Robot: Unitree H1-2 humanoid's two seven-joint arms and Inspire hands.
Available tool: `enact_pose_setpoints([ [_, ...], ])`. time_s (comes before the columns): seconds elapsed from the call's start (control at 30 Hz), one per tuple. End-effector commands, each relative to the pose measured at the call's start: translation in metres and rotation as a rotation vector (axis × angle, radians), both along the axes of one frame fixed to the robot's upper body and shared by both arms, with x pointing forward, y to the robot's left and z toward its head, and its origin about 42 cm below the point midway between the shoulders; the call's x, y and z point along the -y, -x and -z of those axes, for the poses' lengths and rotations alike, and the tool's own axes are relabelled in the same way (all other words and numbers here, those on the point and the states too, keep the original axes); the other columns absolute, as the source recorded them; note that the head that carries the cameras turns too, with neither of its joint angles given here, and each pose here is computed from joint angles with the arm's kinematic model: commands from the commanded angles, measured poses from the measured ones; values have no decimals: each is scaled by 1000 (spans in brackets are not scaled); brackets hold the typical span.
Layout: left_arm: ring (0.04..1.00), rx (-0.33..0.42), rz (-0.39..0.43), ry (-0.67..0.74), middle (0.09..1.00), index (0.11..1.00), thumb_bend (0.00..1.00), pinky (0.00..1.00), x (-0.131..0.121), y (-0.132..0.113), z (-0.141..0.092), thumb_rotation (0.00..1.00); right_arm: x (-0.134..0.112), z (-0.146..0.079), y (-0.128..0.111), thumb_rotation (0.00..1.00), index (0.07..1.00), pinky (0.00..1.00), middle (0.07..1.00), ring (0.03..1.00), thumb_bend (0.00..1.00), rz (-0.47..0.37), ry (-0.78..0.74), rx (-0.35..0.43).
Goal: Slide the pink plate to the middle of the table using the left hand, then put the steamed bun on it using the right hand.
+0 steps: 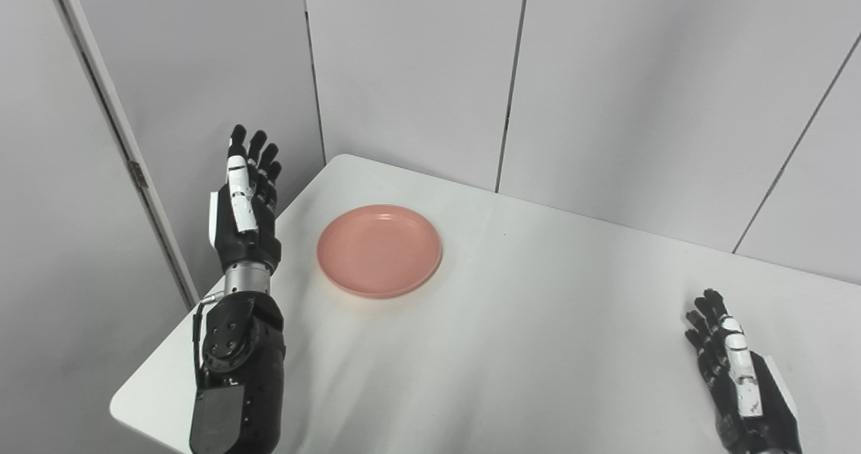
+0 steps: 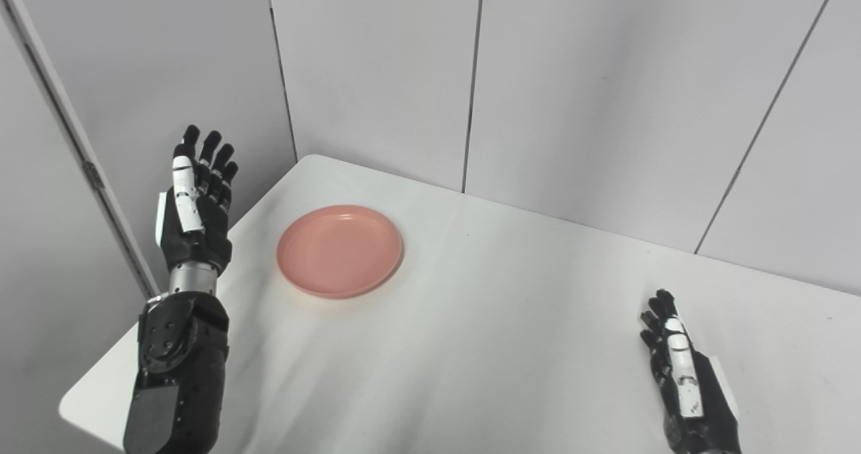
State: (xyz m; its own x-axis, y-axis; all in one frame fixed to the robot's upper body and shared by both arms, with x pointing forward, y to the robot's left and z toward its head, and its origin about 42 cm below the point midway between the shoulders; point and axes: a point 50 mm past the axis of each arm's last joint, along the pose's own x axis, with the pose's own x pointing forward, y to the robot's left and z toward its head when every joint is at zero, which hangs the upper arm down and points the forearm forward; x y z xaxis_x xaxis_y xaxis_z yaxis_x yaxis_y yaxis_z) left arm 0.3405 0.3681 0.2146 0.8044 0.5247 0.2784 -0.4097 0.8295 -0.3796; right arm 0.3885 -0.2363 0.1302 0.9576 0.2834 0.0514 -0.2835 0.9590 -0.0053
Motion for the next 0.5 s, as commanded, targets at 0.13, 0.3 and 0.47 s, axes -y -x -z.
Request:
enact_pose_setpoints([
  [0.13,953,26,11,11,965,984,445,971,-10,-12,-9,1000,15,24,14,1000,1000,1000,1000,1000,140,45,18,-104],
  [0.3,970,-15,22,47,973,993,441,986,-14,-18,3,1000,15,23,14,1000,1000,1000,1000,1000,153,32,15,-99],
  [0.47,966,-50,26,73,966,990,426,988,-15,-22,13,1000,13,22,15,1000,1000,1000,1000,1000,140,41,21,-103],
])
